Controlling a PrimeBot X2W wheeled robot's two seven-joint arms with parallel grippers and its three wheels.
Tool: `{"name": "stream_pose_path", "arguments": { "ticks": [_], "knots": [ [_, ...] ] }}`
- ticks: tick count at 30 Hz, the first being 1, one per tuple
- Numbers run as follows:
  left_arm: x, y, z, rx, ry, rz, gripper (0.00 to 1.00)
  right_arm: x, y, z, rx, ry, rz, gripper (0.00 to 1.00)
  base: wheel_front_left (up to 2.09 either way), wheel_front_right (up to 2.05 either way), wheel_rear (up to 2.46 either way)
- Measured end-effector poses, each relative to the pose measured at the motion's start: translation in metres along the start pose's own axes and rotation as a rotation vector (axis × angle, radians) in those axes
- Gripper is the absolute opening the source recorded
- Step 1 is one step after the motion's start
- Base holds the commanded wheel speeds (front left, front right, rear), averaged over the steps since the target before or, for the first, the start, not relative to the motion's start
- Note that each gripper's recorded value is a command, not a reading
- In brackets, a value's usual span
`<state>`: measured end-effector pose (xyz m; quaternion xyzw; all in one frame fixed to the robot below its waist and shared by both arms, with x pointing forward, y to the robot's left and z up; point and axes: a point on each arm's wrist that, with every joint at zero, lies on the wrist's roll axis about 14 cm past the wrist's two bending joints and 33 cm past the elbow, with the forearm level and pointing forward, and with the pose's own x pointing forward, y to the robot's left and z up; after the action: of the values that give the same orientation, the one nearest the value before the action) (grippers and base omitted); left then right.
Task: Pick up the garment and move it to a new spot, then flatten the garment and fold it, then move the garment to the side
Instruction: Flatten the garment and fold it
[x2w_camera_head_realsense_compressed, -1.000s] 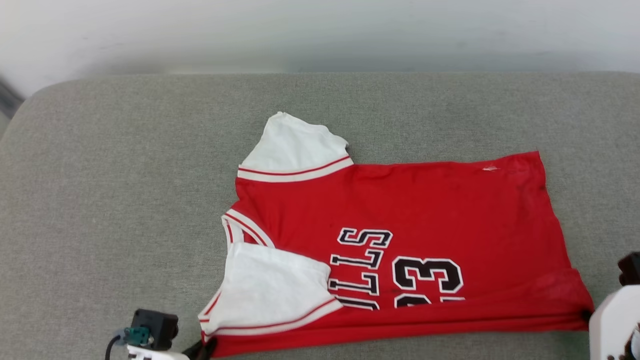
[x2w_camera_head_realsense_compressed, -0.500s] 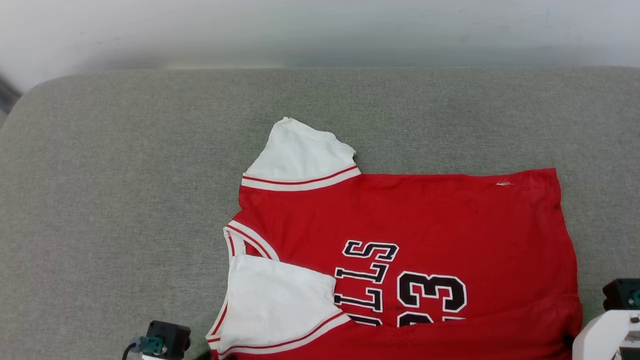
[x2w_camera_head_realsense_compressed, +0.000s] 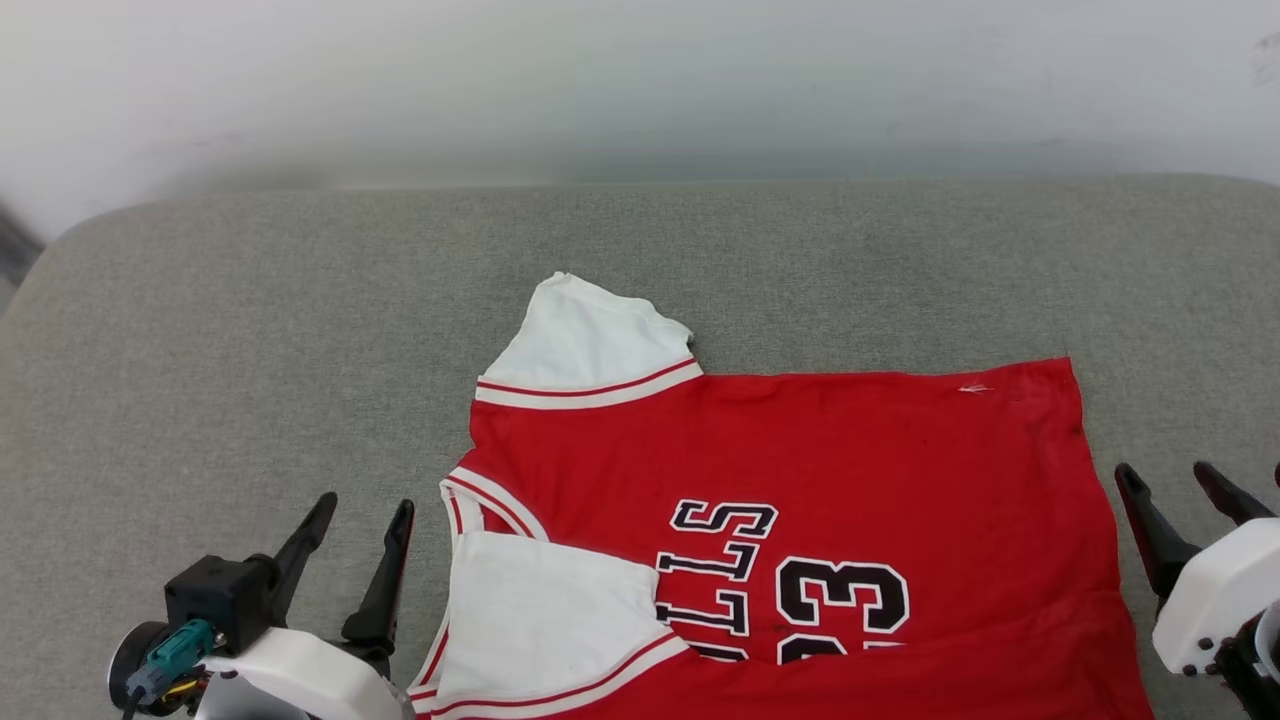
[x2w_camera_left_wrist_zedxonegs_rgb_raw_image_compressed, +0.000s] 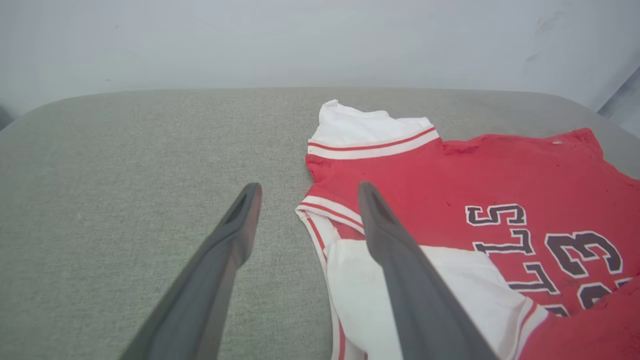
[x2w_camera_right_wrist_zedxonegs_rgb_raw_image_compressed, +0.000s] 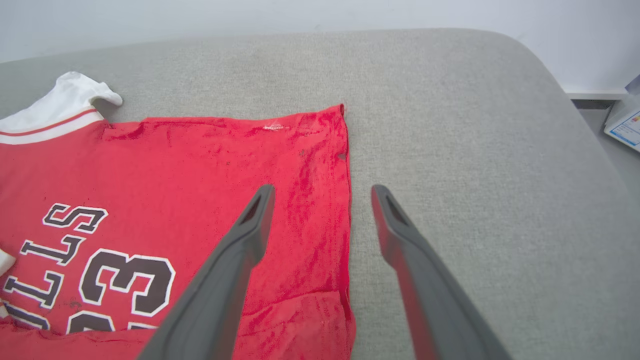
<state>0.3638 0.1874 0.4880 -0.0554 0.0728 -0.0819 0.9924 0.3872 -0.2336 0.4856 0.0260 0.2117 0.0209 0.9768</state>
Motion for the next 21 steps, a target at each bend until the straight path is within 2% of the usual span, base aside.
{"name": "stream_pose_path", "arguments": {
  "ticks": [5,10,16,21],
  "knots": [
    [0.007,-0.002,0.033,0.019,-0.164,0.014,1.0,-0.007,0.015,0.036,0.0,-0.221,0.036,1.0,0.0,0.0,0.0],
    [0.01,-0.005,0.067,-0.014,-0.298,0.044,1.0,-0.016,0.024,0.056,0.03,-0.4,0.042,1.0,0.0,0.0,0.0],
    [0.01,-0.01,0.066,-0.006,-0.319,0.018,1.0,-0.023,0.034,0.074,0.021,-0.556,0.056,1.0,0.0,0.0,0.0],
    [0.024,-0.016,0.065,0.004,-0.32,-0.035,1.0,-0.02,0.031,0.076,0.038,-0.596,0.041,1.0,0.0,0.0,0.0]
  ]
}}
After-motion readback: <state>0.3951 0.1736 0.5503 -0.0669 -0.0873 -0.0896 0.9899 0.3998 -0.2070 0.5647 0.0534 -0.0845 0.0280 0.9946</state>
